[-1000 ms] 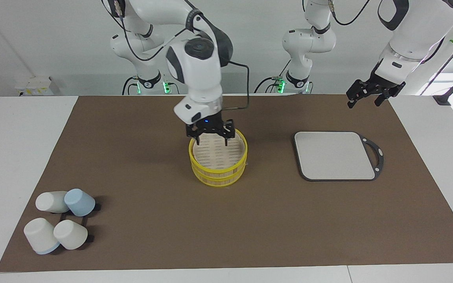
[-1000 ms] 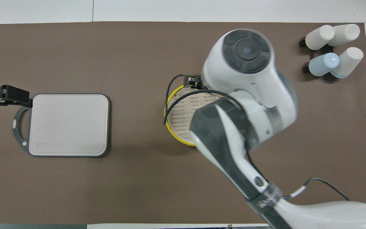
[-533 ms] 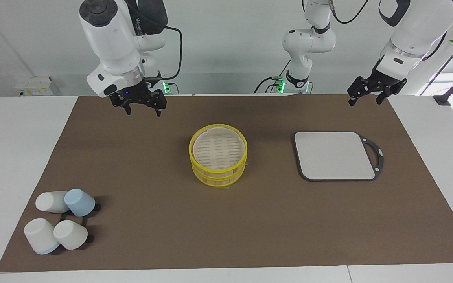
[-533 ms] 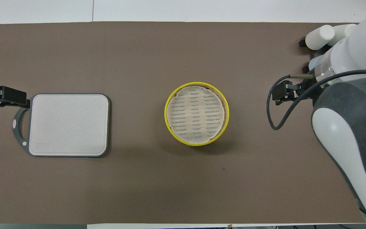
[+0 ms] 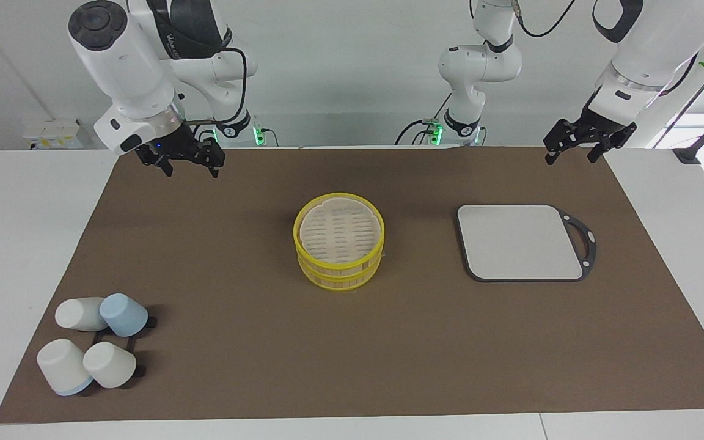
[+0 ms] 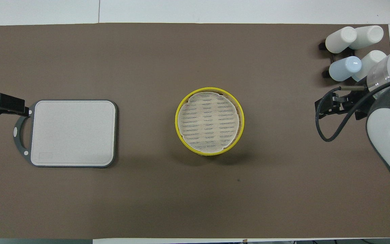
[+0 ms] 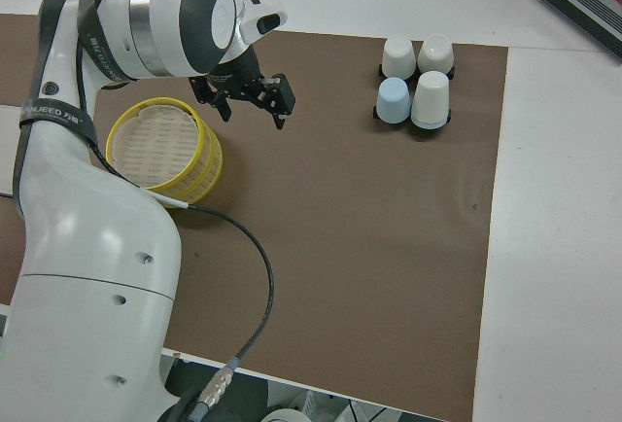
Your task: Place bun in steamer
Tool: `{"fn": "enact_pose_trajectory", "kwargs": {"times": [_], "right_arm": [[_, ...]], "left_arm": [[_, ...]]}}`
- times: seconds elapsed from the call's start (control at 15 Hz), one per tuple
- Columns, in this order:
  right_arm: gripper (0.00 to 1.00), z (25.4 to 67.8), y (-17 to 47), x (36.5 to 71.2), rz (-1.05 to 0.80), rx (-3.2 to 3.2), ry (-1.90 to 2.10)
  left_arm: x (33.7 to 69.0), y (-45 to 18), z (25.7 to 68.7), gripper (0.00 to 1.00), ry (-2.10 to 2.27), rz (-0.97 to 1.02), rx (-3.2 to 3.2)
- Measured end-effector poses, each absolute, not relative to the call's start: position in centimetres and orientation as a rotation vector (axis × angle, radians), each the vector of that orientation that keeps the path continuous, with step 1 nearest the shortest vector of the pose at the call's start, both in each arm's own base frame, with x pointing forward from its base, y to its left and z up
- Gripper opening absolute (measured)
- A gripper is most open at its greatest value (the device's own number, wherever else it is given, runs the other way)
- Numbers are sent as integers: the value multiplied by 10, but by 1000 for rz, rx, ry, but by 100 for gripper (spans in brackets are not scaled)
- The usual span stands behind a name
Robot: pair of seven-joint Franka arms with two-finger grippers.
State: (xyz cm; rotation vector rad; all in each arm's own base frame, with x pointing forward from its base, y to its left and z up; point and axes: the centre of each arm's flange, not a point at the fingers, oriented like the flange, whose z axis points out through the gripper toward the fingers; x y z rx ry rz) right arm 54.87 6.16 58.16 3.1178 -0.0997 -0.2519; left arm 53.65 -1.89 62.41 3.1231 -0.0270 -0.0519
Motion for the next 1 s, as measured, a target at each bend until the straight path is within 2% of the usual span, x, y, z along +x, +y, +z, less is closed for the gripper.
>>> {"fn": "enact_pose_trajectory", "kwargs": {"times": [0.27, 0.53, 0.73, 1.0], "right_arm": [[100, 586, 50, 535, -225, 3125, -120], [100, 588, 28, 544, -108, 3138, -166], [100, 589, 1, 546, -99, 3146, -124], [100, 589, -2, 546, -99, 3144, -97]], "left_arm": [[536, -20, 624, 100, -31, -53, 3123], [536, -20, 624, 100, -31, -53, 3123], [536, -20, 624, 100, -31, -55, 3123], [536, -20, 623, 100, -31, -57, 3123]]}}
